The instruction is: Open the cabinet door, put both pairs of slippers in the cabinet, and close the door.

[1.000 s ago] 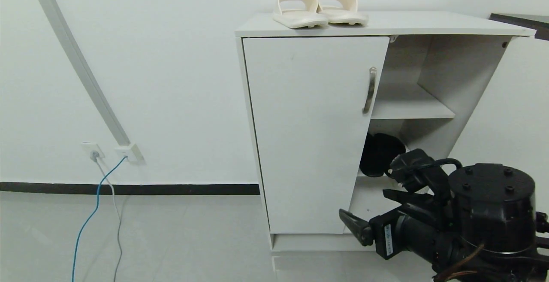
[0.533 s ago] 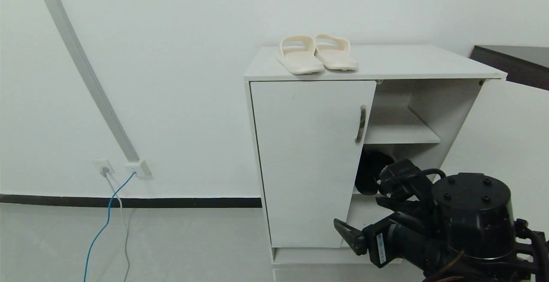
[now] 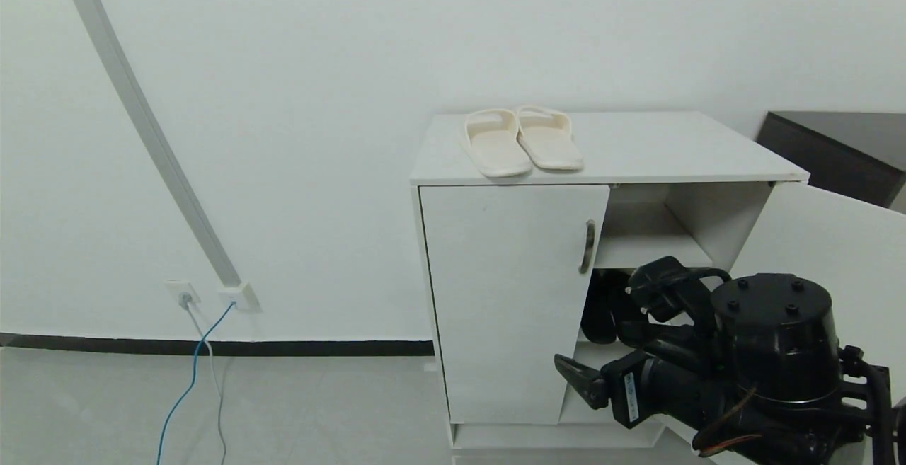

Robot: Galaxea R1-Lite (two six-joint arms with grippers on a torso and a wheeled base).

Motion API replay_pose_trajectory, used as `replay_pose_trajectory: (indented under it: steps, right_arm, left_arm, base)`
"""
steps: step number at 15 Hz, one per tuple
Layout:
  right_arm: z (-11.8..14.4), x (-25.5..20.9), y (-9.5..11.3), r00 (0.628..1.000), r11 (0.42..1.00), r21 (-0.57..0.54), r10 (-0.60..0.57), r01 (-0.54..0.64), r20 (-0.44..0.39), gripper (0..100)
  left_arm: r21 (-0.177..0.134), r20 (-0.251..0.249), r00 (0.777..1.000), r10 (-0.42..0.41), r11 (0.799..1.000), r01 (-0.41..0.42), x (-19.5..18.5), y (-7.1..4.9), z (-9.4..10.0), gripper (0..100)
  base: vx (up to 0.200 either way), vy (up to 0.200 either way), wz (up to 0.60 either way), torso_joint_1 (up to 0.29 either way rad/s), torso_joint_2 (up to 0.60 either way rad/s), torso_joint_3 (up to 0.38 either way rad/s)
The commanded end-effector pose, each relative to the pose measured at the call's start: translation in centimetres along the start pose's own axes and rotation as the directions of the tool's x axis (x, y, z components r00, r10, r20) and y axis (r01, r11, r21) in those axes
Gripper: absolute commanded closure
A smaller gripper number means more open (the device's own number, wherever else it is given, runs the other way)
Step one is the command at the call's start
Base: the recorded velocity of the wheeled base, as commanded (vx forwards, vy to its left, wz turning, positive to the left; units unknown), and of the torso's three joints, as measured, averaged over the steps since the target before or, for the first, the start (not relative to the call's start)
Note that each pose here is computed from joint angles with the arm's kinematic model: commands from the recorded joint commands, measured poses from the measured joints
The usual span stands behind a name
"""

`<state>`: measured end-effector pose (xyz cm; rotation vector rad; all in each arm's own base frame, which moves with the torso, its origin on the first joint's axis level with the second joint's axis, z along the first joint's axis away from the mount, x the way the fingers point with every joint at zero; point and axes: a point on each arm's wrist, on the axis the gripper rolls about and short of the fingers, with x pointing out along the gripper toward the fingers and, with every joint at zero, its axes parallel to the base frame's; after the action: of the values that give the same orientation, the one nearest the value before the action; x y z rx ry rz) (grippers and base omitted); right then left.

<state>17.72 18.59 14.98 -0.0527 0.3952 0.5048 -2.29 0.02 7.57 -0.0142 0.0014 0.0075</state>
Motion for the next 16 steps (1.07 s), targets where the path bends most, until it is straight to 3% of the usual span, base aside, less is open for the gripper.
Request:
replay_pose_trajectory:
  steps: [1, 16]
  right_arm:
    - [0.0, 0.0, 0.0, 1.0, 1.0, -0.001, 0.0, 0.0, -0.002, 0]
    - [1.0, -1.1, 0.5, 0.999, 1.0, 0.001, 0.022, -0.022, 0.049, 0]
  left_arm:
    - [0.0, -0.002, 1.0, 0.0, 1.0, 0.0, 0.0, 0.0, 0.0, 100]
    - [-0.001, -0.002, 1.0, 0.0, 1.0, 0.0, 0.0, 0.0, 0.0, 100]
  base:
    - [0.0, 0.0, 0.0, 0.178, -0.49, -0.315]
    - [0.0, 0.0, 0.0, 0.231, -0.55, -0.325]
